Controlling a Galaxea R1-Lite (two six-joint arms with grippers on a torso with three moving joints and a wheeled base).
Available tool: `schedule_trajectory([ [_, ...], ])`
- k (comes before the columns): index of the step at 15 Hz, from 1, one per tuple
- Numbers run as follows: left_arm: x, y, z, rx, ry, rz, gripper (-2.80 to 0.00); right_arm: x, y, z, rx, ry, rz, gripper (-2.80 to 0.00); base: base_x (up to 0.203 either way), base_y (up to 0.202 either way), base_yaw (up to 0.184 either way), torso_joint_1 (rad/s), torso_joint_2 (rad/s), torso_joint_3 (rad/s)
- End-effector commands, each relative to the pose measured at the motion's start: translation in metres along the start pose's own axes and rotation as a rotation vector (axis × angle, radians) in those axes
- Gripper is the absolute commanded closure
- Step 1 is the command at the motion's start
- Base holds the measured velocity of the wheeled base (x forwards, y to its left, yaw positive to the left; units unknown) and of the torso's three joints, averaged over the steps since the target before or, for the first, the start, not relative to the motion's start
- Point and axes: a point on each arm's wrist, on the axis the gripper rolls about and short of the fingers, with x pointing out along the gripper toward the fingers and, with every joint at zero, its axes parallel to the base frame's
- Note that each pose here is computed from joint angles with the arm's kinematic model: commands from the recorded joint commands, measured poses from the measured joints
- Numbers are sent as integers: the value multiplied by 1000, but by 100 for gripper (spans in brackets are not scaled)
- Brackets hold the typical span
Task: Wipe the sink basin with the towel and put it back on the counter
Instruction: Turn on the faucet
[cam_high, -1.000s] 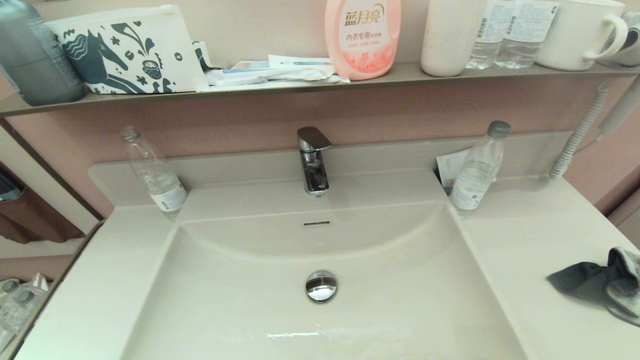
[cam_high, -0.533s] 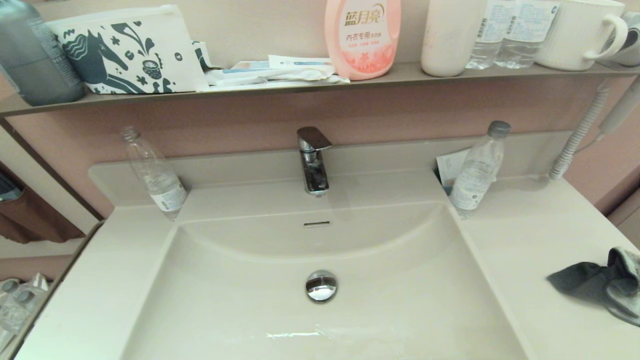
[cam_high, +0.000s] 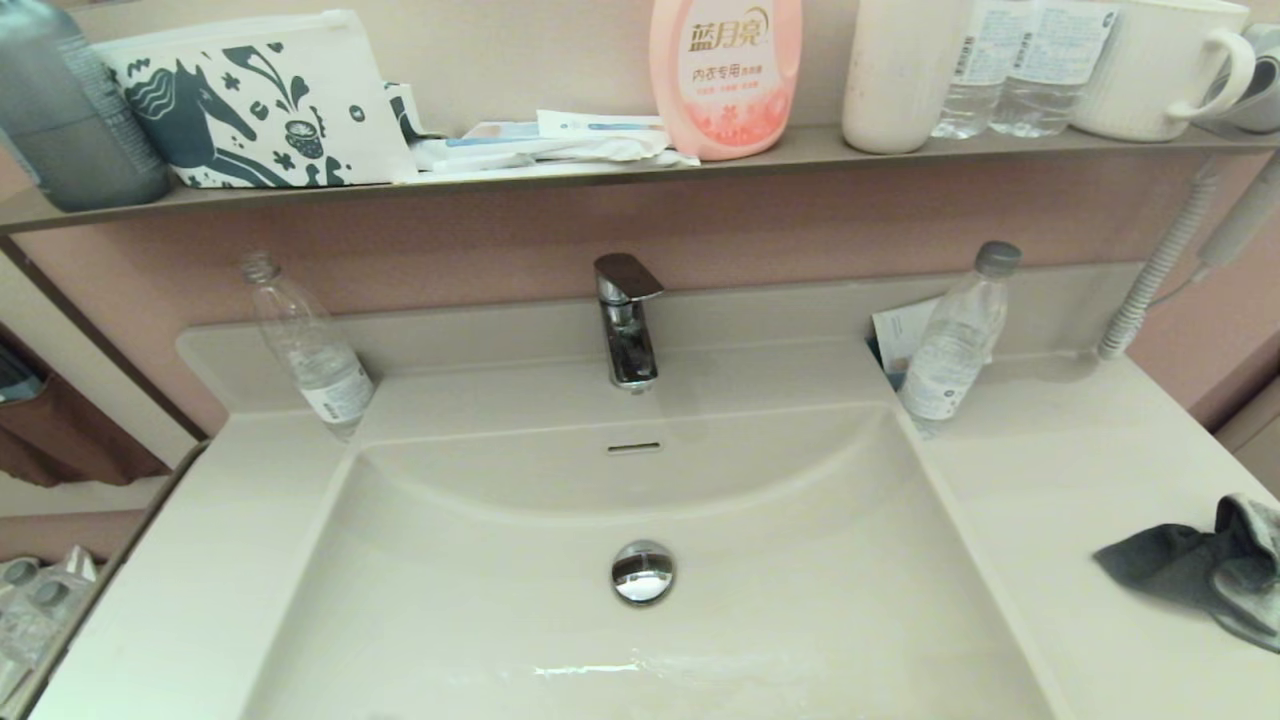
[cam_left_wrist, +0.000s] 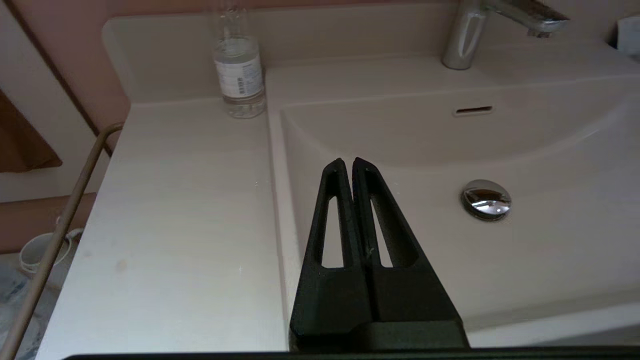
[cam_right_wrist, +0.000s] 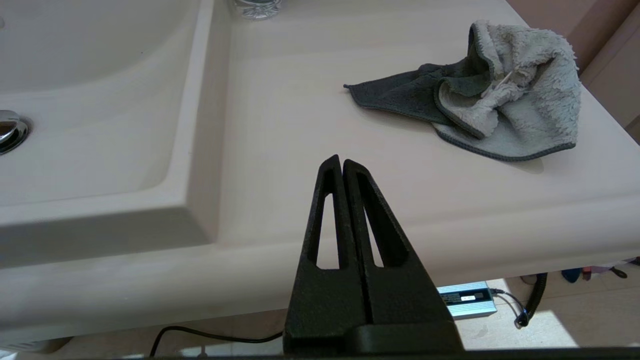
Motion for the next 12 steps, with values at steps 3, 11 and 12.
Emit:
schedule_trajectory([
  [3, 53, 1, 32, 19, 170, -44, 0, 0, 0, 0, 0, 1, 0, 0, 0, 0, 0, 0, 0, 0],
  [11, 190, -18, 32, 90, 259, -179, 0, 0, 0, 0, 0, 1, 0, 0, 0, 0, 0, 0, 0, 0],
  [12, 204, -28, 31, 94, 252, -192, 0, 0, 0, 0, 0, 1, 0, 0, 0, 0, 0, 0, 0, 0],
])
